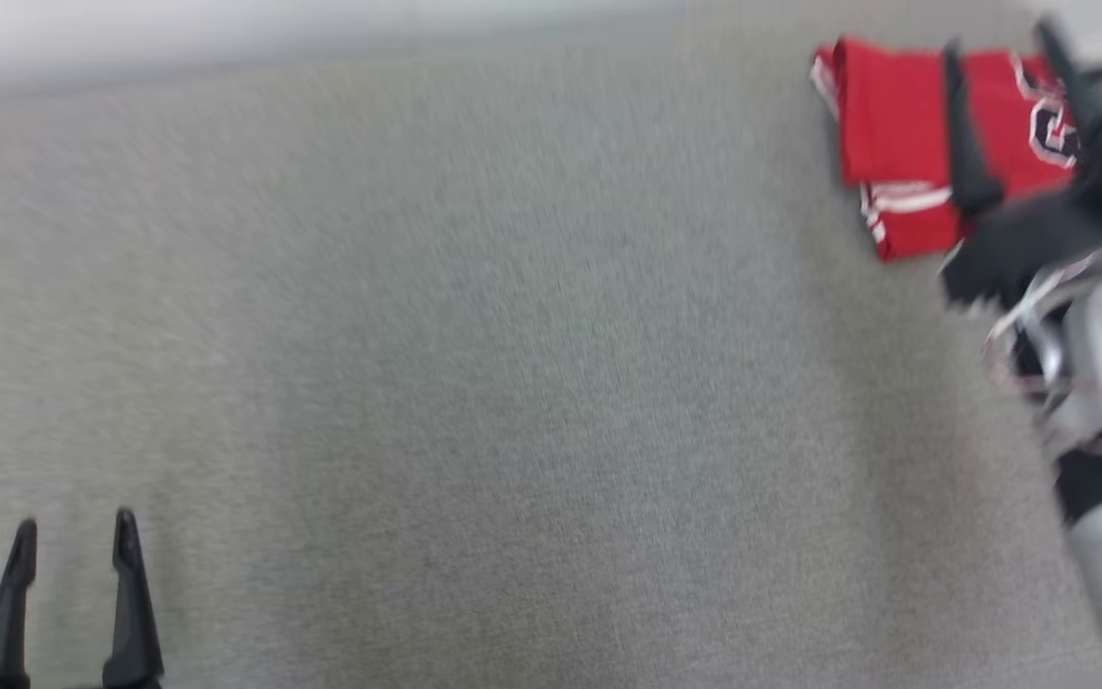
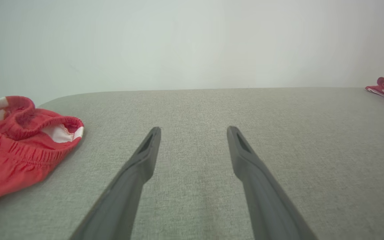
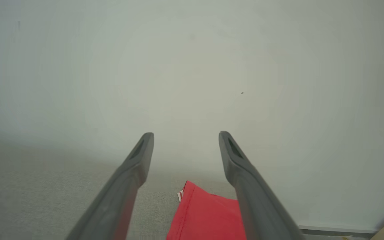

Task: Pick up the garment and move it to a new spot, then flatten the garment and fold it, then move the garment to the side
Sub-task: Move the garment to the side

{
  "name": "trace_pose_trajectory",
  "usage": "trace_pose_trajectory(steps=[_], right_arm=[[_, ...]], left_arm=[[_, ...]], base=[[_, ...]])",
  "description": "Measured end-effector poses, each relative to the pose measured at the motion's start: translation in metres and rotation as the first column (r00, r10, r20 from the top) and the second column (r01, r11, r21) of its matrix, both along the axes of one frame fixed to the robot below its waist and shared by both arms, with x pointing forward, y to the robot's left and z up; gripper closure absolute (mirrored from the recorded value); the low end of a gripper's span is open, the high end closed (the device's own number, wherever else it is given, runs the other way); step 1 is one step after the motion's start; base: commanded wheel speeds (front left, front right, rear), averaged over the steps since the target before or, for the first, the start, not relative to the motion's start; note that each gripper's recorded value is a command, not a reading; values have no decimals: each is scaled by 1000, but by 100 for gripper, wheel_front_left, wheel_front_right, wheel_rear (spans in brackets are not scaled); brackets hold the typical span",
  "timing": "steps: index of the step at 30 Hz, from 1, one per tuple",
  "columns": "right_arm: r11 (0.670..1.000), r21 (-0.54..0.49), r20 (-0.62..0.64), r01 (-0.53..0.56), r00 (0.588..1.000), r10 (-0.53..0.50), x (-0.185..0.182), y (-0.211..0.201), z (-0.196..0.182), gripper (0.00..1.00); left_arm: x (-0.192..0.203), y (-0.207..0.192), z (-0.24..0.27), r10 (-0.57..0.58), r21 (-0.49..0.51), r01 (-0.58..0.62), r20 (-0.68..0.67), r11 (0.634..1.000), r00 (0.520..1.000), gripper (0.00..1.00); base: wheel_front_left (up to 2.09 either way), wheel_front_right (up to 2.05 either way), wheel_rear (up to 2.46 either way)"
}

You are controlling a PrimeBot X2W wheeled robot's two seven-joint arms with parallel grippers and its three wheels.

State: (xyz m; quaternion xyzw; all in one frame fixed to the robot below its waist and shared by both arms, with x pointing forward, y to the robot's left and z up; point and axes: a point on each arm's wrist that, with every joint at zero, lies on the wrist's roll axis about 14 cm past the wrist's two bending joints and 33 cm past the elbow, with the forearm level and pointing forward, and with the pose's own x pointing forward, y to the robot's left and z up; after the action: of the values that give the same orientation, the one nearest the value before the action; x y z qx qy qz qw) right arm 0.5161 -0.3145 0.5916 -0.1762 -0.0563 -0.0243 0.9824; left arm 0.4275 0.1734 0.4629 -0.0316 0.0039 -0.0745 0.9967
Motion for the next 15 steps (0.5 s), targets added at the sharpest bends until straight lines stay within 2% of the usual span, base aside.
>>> trace_pose_trajectory(steps=[8, 15], right_arm=[[986, 152, 38, -64, 998, 59, -55, 39, -15, 0], [966, 242, 40, -91, 996, 83, -84, 62, -32, 0]], left_arm=[[-32, 19, 30, 56, 14, -57, 58, 998, 997, 0], [-49, 28, 41, 86, 16, -88, 81, 996, 993, 0]], base=[[0, 0, 0], [0, 0, 0]])
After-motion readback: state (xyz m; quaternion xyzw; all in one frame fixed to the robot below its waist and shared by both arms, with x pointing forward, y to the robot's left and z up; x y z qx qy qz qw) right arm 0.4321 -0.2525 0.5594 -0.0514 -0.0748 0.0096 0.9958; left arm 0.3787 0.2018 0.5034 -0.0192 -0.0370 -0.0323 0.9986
